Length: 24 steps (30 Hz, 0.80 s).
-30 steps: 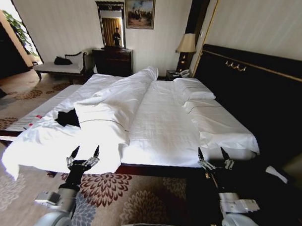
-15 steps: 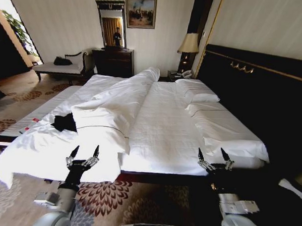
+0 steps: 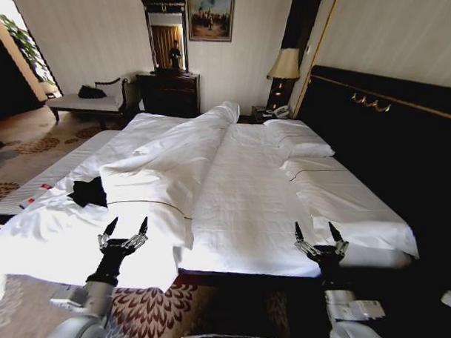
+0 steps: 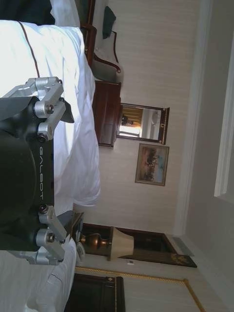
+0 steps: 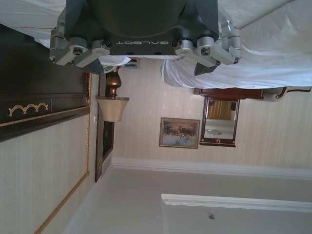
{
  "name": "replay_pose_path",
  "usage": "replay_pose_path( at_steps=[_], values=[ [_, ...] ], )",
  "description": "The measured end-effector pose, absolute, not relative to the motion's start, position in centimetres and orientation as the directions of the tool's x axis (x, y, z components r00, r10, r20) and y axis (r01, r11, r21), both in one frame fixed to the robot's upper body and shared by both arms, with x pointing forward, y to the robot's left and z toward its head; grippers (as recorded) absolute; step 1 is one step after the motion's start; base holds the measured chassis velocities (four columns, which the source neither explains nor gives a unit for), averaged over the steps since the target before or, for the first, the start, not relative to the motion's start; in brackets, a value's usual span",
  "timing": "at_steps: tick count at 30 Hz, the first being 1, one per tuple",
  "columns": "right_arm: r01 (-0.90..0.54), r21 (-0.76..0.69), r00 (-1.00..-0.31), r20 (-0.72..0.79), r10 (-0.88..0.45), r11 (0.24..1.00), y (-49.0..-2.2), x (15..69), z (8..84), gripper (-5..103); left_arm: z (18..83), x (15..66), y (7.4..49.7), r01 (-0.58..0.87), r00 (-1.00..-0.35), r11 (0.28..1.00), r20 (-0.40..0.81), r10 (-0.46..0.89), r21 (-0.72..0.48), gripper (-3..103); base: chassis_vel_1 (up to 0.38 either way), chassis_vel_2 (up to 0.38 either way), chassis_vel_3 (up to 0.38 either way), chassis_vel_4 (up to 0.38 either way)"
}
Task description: Fold the clothes on the bed.
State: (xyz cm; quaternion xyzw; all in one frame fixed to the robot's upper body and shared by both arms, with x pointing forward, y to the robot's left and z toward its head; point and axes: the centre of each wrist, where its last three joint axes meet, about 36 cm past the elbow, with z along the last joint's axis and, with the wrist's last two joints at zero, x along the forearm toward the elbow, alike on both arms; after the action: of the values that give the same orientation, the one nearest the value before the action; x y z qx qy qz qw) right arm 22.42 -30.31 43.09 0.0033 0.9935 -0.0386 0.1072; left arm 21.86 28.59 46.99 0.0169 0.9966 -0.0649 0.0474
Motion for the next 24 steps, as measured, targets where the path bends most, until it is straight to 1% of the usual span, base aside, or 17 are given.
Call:
replay_pose_path(
  at_steps=[10, 24],
  values=[
    [0.007, -0.069, -0.971, -0.238, -0.010, 0.998, -30.33, 22.60, 42.87, 100, 47.18, 21.85, 28.40, 0.043, -0.994, 0.990, -0.103, 0.029, -0.137, 100, -0.094, 0.106, 0.106, -0.091],
    [0.017, -0.077, -0.970, -0.242, -0.002, 0.997, -30.25, 22.56, 42.88, 100, 47.81, 21.43, 28.30, 0.036, -0.993, 0.990, -0.117, 0.020, -0.139, 100, -0.013, 0.009, 0.009, -0.006]
  ],
)
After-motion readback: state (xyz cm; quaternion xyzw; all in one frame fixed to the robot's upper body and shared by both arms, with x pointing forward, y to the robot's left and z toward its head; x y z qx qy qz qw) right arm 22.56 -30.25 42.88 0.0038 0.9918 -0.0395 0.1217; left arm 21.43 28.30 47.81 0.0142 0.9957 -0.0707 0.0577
